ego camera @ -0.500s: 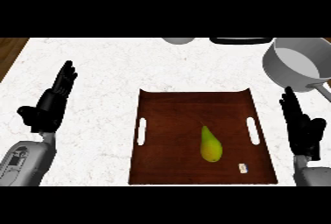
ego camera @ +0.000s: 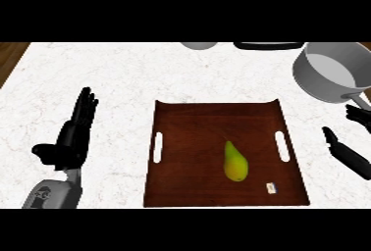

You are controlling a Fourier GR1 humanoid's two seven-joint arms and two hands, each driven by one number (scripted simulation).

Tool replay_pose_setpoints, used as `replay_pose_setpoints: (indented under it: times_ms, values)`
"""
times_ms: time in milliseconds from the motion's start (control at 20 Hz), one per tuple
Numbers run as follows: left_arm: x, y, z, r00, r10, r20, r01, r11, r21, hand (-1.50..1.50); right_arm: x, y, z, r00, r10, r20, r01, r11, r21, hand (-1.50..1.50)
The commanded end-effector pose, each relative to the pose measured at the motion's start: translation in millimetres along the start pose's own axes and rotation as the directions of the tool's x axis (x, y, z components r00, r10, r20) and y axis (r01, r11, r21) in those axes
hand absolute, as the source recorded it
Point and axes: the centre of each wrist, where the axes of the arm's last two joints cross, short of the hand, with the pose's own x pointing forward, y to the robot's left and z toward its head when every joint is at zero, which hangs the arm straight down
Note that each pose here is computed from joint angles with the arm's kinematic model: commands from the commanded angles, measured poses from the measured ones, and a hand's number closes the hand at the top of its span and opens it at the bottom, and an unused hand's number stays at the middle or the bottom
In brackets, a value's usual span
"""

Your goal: Pick the pear from the tray and place it in the pot

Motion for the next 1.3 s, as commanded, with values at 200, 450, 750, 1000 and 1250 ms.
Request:
replay_pose_setpoints:
  times_ms: [200, 450, 750, 1000, 1250]
  values:
    - [4.9, -19.9, 33.7, 0.998, 0.060, -0.001, -0.060, 0.998, 0.011, 0.00, 34.2, 31.6, 76.8, 0.965, -0.083, 0.250, 0.102, 0.993, -0.062, -1.50]
    - [21.9, -31.5, 39.2, 0.997, 0.073, -0.004, -0.073, 0.997, -0.005, 0.00, 95.0, 14.2, 96.6, 0.975, -0.013, 0.220, 0.002, 0.999, 0.050, -1.50]
    - [9.5, -19.9, 33.4, 0.999, 0.053, -0.011, -0.054, 0.998, -0.016, 0.00, 89.0, 12.9, 104.5, 0.958, 0.283, 0.051, -0.282, 0.887, 0.366, -1.50]
    - [6.8, -22.1, 42.2, 0.999, 0.054, -0.001, -0.054, 0.998, -0.032, 0.00, 110.8, 19.0, 93.0, 0.885, 0.464, -0.045, -0.379, 0.771, 0.512, -1.50]
    - [19.0, -27.4, 31.7, 0.999, 0.053, 0.005, -0.053, 0.999, -0.005, 0.00, 135.7, 70.0, 79.3, 0.865, 0.497, -0.076, -0.369, 0.731, 0.574, -1.50]
